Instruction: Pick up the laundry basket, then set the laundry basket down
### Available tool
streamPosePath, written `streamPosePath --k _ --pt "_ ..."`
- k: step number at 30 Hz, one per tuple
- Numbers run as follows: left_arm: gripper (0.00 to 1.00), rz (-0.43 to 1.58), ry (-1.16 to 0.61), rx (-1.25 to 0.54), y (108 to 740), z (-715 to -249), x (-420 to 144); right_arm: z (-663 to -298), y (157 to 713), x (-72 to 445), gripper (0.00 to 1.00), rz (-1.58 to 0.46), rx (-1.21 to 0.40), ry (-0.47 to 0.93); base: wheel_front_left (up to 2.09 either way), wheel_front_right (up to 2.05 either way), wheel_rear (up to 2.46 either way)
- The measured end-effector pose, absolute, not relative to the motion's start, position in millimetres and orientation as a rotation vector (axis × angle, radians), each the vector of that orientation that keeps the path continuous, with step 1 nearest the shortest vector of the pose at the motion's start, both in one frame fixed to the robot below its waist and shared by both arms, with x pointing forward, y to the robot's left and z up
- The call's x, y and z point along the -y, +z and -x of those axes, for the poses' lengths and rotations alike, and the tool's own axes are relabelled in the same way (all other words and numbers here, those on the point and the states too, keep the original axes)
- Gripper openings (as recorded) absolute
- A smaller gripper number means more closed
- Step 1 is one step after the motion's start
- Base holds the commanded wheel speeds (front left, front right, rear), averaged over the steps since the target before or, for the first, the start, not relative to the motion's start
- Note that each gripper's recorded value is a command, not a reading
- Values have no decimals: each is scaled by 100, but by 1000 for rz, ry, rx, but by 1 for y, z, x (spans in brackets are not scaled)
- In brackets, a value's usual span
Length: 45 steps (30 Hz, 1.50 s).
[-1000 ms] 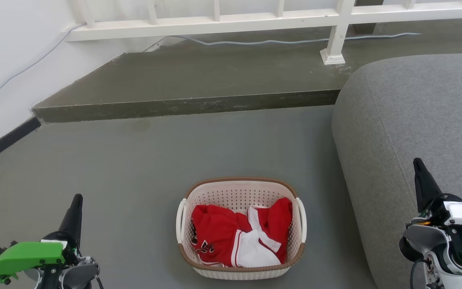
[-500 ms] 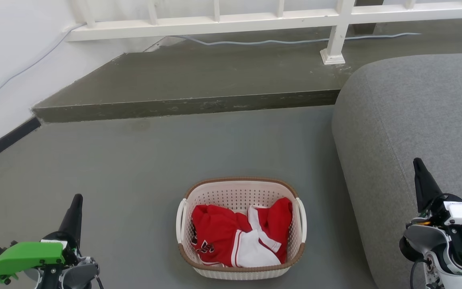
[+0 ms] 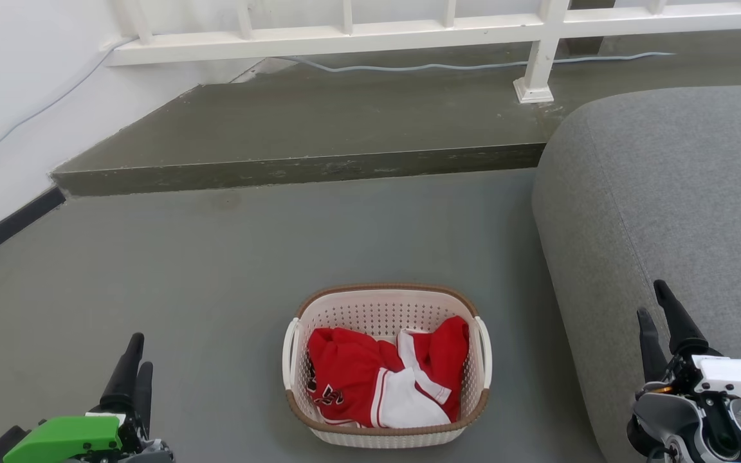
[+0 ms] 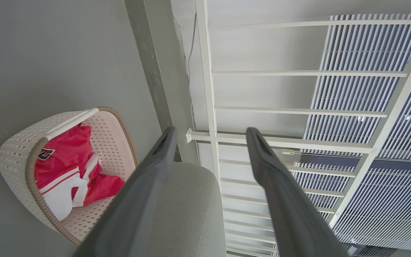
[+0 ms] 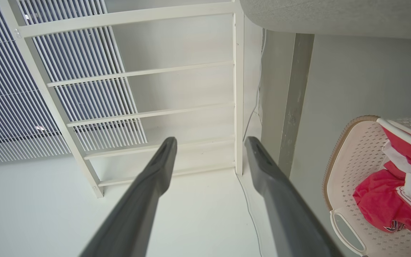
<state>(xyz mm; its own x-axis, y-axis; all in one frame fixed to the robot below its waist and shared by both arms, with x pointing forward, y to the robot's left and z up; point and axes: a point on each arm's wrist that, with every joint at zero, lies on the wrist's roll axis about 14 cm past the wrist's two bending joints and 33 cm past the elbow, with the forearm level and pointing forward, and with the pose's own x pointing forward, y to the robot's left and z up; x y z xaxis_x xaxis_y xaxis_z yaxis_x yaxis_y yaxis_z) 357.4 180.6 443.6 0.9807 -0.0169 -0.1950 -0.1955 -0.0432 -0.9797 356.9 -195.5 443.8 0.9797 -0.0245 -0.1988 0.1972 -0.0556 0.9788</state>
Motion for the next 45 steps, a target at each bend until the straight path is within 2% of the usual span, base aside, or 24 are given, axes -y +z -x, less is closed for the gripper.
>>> streamPosePath --k 21,33,45 --pt "100 1497 108 -136 457 -363 -175 -367 465 187 100 -1530 -93 -119 0 0 0" --pt "100 1276 54 -159 460 -365 -168 -373 478 180 100 -1399 -78 -66 0 0 0" --pt "100 1060 27 -138 468 -372 -171 -377 484 171 100 -1158 -98 9 0 0 0"
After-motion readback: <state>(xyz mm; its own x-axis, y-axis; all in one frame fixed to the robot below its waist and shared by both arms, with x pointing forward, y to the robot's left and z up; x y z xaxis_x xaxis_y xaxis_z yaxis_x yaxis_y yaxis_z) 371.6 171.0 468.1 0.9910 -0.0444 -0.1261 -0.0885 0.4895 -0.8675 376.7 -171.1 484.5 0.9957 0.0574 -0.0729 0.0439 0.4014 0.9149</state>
